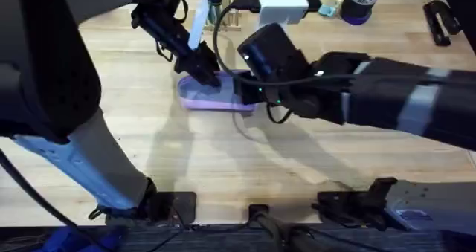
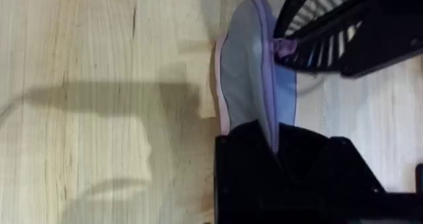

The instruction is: Unzip the bag, pick up the pens from the table one at a time and place them inside, then zip the bag closed.

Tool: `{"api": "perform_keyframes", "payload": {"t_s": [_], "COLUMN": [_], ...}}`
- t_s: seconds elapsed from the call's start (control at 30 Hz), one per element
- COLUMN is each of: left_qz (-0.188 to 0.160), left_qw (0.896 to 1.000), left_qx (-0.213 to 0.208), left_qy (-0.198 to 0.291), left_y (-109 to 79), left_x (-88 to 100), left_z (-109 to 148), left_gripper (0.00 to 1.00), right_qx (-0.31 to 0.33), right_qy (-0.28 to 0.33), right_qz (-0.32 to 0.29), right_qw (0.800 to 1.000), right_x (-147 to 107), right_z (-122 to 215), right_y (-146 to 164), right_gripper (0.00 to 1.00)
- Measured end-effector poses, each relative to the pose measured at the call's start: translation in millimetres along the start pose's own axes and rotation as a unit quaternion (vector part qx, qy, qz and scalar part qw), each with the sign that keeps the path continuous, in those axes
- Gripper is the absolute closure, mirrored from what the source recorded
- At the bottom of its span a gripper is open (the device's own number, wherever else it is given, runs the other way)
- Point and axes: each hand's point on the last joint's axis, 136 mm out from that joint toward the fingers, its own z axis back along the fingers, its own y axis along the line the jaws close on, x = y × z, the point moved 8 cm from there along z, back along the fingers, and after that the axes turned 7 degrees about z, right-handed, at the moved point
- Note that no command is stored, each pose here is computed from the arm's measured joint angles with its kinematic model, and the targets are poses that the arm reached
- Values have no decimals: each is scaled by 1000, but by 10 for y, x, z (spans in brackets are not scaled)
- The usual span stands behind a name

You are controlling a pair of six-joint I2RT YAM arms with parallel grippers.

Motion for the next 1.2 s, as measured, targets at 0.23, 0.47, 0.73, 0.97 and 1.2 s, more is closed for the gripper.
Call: {"api": "perform_keyframes", "payload": {"t_s": [0.23, 0.47, 0.73, 0.97, 1.2], "left_qz": [1, -5, -7, -4, -3], "left_qw": [1000, 1000, 1000, 1000, 1000], "left_qx": [-2, -4, -4, -5, -5], "left_qy": [-1, -6, -8, -5, -6], "left_y": [-8, -15, -14, -17, -15], "left_x": [2, 37, 47, 34, 32], "left_z": [-2, -23, -29, -23, -21], "left_gripper": [958, 958, 957, 957, 957], "right_qx": [-47, -45, -53, -109, -101], "right_qy": [-5, 24, 81, 129, 118], "right_qz": [-15, -42, -79, -140, -141], "right_qw": [999, 998, 992, 976, 978], "right_x": [86, 74, -94, -426, -378], "right_z": [293, 288, 19, -153, -133], "right_y": [-371, -580, -853, -1387, -1474], "right_gripper": [970, 970, 967, 968, 949]}}
